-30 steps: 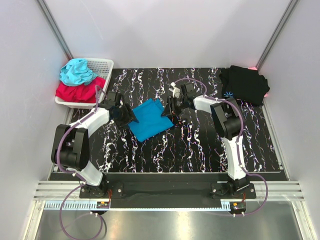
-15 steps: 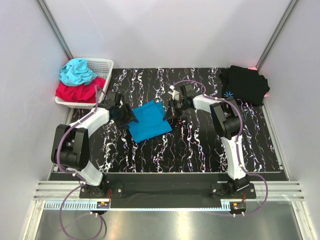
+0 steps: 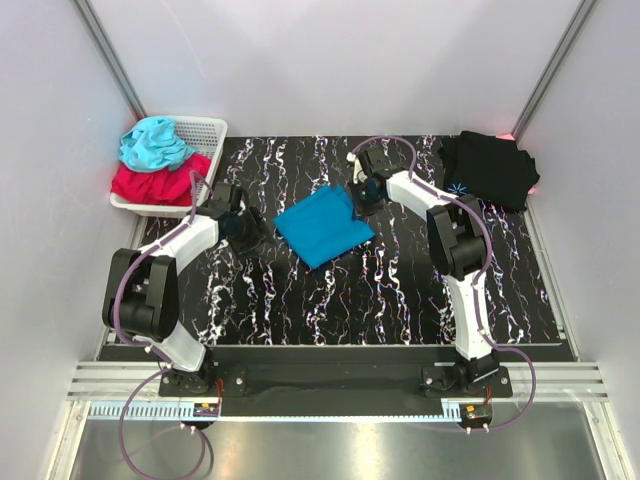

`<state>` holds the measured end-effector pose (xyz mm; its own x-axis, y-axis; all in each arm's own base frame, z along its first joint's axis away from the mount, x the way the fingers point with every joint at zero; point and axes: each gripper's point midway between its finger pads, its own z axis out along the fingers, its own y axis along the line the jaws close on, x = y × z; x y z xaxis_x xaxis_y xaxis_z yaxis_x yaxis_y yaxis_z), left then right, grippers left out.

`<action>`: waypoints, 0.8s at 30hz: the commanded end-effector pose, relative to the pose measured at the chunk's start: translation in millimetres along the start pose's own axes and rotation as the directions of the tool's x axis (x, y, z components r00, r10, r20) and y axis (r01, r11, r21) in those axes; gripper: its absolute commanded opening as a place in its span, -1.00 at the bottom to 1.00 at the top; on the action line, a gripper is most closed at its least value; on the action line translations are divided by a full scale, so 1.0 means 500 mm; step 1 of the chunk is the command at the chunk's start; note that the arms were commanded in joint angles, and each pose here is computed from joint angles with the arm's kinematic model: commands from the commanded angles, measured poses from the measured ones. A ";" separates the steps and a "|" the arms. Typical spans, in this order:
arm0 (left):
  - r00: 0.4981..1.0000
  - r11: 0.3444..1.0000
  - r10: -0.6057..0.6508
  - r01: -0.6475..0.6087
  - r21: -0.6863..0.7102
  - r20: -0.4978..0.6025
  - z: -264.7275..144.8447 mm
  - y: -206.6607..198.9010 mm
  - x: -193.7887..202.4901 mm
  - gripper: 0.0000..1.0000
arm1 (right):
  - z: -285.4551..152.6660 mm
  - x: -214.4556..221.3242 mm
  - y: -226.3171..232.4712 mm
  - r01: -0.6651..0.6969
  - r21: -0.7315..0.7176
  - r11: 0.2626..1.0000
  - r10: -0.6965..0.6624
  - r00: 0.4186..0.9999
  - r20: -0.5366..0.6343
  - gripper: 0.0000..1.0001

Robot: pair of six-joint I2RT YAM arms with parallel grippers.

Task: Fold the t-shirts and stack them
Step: Neatly place the folded tshirt to the corner

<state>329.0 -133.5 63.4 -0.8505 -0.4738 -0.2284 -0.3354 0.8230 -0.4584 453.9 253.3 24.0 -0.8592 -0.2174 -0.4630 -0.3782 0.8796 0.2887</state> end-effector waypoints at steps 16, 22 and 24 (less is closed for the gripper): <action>1.000 1.000 0.011 -0.011 0.025 0.010 -0.007 -0.009 -0.007 0.29 | -0.304 -0.138 -0.229 -0.065 0.743 0.666 -0.128 0.971 0.200 -1.00; 1.000 0.999 0.011 -0.011 0.033 0.007 -0.009 -0.012 -0.007 0.29 | -0.353 -0.128 -0.299 -0.103 0.836 0.539 -0.113 0.975 0.193 -1.00; 1.000 0.999 0.011 -0.012 0.038 0.007 -0.010 -0.014 -0.005 0.29 | -0.370 -0.130 -0.328 -0.123 0.855 0.503 -0.101 0.975 0.200 -1.00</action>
<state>328.5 -133.9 63.4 -0.8515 -0.4735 -0.2254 -0.3355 0.8223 -0.4597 497.7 81.2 109.2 -0.7848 -0.2515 -0.5665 0.0541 0.8827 -0.4668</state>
